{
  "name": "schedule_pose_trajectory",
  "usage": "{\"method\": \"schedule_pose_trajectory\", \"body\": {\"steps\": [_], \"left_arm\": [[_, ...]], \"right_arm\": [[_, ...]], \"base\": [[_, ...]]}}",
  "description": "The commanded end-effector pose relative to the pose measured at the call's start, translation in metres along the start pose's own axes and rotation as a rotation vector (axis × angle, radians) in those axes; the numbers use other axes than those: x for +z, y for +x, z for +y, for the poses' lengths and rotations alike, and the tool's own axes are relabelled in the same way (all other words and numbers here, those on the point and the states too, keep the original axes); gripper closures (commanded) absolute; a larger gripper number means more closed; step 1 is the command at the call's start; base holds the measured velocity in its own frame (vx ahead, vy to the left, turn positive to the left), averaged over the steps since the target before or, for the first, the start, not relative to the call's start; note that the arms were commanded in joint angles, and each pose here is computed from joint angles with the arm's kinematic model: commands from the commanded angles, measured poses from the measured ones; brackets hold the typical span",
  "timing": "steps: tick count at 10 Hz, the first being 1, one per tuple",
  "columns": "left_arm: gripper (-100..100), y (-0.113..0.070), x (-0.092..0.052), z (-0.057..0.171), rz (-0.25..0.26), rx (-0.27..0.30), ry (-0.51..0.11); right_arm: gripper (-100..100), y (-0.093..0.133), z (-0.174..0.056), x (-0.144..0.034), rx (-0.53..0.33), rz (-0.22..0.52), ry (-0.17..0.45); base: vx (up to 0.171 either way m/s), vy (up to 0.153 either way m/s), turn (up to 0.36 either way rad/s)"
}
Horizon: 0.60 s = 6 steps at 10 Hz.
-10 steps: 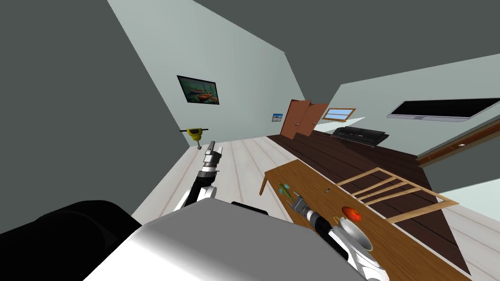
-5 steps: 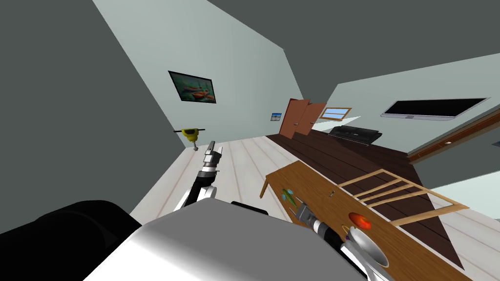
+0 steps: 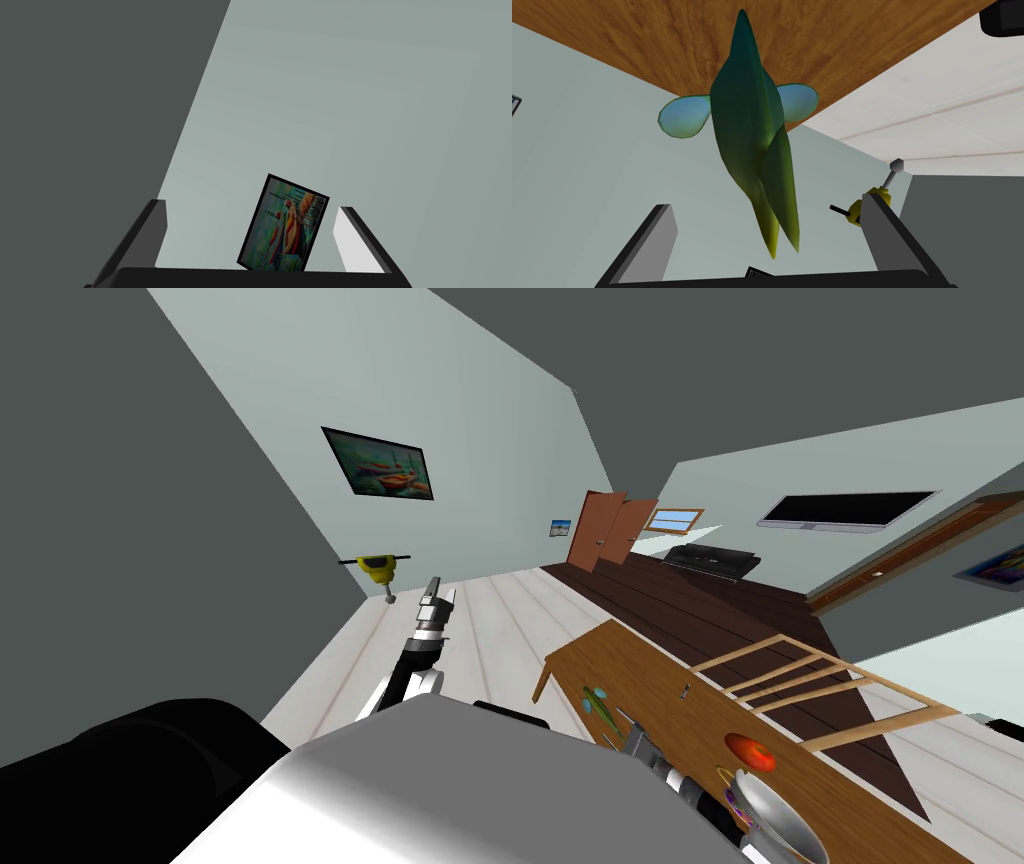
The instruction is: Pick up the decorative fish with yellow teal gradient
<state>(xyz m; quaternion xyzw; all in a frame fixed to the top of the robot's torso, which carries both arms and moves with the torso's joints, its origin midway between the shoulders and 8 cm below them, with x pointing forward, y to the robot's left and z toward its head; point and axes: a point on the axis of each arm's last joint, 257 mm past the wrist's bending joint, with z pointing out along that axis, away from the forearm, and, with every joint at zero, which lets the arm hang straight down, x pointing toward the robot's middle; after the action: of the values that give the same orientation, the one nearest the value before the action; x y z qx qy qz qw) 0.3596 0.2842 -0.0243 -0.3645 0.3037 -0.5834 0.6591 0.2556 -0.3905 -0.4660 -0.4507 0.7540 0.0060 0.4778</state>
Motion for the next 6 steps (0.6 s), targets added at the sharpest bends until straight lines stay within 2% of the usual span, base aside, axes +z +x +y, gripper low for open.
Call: {"method": "schedule_pose_trajectory", "body": {"steps": [1,2,3,4,5,6], "left_arm": [[0,0.000,0.000,0.000,0.000,0.000,0.000],[0,0.000,0.000,0.000,0.000,0.000,0.000],[0,0.000,0.000,0.000,0.000,0.000,0.000],[0,0.000,0.000,0.000,0.000,0.000,0.000],[0,0.000,0.000,0.000,0.000,0.000,0.000],[0,0.000,0.000,0.000,0.000,0.000,0.000]], "right_arm": [[-100,-0.006,0.003,-0.003,-0.007,-0.015,-0.007],[-100,0.001,0.009,-0.025,-0.020,-0.021,-0.004],[-100,-0.001,0.012,-0.026,-0.022,-0.031,-0.010],[-100,0.006,0.011,-0.045,-0.033,-0.032,0.005],[-100,0.003,0.019,-0.050,-0.038,-0.047,-0.008],[-100,0.013,0.019,-0.070,-0.039,-0.031,0.011]], "base": [[0.070,0.043,0.015],[0.134,0.070,-0.123],[0.137,0.089,-0.089],[0.168,0.097,-0.129],[0.158,0.083,-0.083],[0.187,0.126,-0.126]]}}
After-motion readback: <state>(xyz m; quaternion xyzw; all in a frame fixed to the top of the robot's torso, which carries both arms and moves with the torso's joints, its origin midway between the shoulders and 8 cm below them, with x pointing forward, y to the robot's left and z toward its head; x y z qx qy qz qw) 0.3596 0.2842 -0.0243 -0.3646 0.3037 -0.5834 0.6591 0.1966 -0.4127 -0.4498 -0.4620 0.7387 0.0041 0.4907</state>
